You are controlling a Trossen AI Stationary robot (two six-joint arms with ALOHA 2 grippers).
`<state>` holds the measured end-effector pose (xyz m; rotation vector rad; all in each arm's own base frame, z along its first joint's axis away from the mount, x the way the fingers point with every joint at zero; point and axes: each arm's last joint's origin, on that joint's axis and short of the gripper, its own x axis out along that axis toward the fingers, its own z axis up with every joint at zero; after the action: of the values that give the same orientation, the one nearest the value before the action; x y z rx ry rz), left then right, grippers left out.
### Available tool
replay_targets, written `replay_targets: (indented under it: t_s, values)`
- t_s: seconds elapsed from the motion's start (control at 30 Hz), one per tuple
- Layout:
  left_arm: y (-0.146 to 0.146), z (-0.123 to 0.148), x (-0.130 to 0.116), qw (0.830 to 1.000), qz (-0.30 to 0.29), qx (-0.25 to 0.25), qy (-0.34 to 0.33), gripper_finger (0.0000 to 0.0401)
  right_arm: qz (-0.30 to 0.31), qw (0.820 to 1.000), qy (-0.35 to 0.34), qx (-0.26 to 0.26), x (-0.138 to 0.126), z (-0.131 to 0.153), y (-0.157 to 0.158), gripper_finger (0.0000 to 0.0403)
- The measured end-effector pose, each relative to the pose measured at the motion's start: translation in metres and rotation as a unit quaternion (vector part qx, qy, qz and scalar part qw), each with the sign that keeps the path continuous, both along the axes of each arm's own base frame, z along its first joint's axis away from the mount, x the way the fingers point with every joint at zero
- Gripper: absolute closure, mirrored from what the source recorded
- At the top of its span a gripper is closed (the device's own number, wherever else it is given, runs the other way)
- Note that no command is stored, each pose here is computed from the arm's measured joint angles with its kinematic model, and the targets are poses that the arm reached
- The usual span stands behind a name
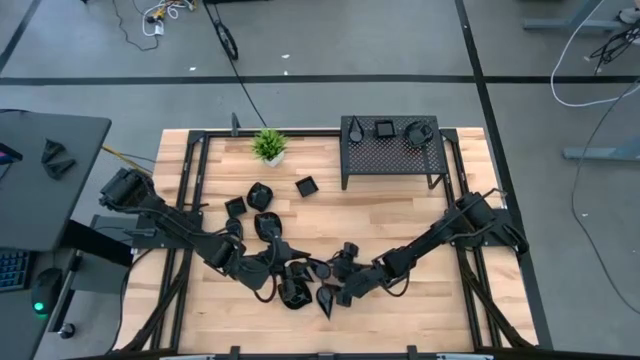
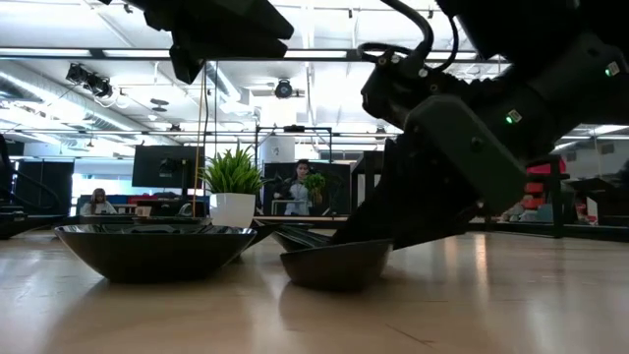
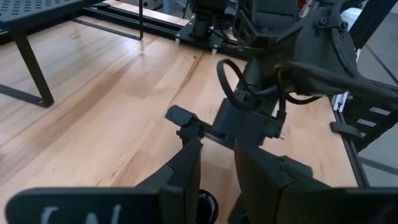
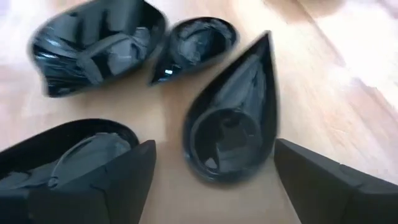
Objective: Pick & Place Mini shaped plates
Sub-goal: Stack the black drop-shaped plate on top of the black drop-shaped plate on the shelf
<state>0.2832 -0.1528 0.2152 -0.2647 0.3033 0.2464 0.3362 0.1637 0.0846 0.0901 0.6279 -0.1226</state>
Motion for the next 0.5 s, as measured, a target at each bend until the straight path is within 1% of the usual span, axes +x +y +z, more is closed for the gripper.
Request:
replay_targets:
  t_s: [0.17, 0.37, 0.5]
  values:
    - [0.0, 0.0, 0.0, 1.0, 0.0, 0.001, 0.0, 0.0298, -0.016, 1.0, -0.005, -0.004, 0.004, 0.0, -0.007, 0.0073]
    - [0.0, 0.0, 0.0, 1.0, 0.0, 0.002, 0.0, 0.0298, -0.032, 0.999, -0.032, -0.011, 0.011, -0.012, -0.011, 0.0073]
    - [0.0, 0.0, 0.0, 1.0, 0.0, 0.001, 0.0, 0.0298, -0.04, 0.998, -0.042, -0.015, 0.012, -0.013, -0.011, 0.0073]
